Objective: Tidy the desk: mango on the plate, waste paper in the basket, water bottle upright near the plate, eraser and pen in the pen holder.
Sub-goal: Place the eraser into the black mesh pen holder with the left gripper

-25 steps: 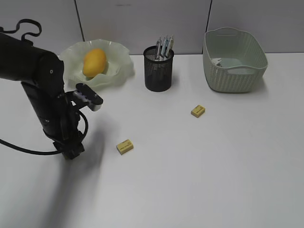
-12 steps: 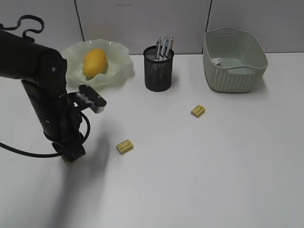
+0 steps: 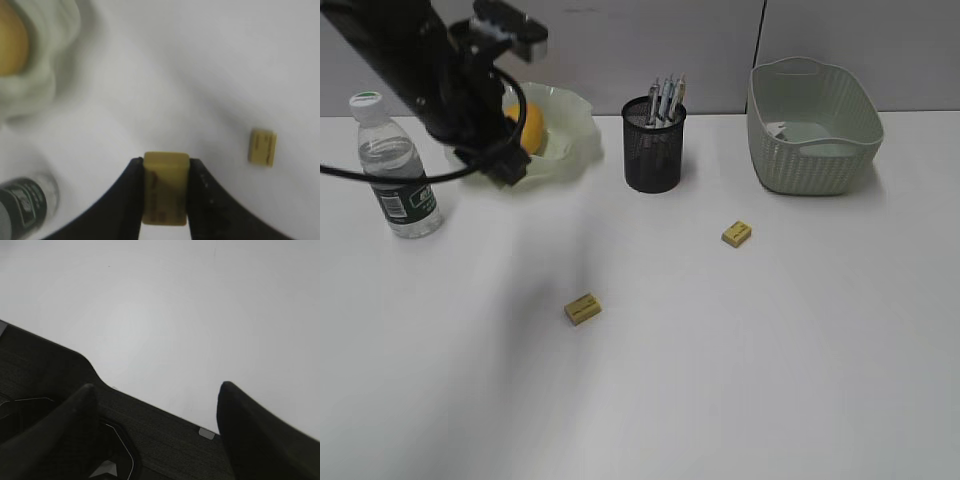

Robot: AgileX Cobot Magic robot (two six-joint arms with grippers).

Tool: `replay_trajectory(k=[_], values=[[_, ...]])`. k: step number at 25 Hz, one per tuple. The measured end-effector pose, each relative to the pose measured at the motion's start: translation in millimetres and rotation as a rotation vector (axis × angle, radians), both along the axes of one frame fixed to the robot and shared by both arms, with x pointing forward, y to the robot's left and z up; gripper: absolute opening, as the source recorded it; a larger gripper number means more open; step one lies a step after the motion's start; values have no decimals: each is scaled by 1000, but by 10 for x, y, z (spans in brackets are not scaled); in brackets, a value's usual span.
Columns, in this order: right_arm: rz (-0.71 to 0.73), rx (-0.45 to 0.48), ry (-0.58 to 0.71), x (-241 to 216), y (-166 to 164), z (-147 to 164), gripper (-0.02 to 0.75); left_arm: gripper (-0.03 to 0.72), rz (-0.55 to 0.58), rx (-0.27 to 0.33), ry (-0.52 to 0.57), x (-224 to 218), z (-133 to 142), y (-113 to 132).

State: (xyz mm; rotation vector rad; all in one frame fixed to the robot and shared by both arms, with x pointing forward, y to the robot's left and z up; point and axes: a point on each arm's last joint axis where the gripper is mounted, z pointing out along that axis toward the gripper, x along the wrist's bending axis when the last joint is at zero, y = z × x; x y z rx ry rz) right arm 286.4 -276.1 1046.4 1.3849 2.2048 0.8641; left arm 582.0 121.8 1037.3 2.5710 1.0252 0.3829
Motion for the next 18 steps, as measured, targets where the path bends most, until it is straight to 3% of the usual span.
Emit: replay_trajectory(k=[5,10,14,18], values=[[0,-1,0,0,-1,0,582,203,29,-200,-190,181,455,-155],[0,-1,0,0,-1,0,582,203,96,-421,-349,311,633,-273],[0,-1,0,0,-1,0,582,203,171,-544,-391,447,565,-347],[0,-1,0,0,-1,0,582,203,245,-617,-370,588,318,-452]])
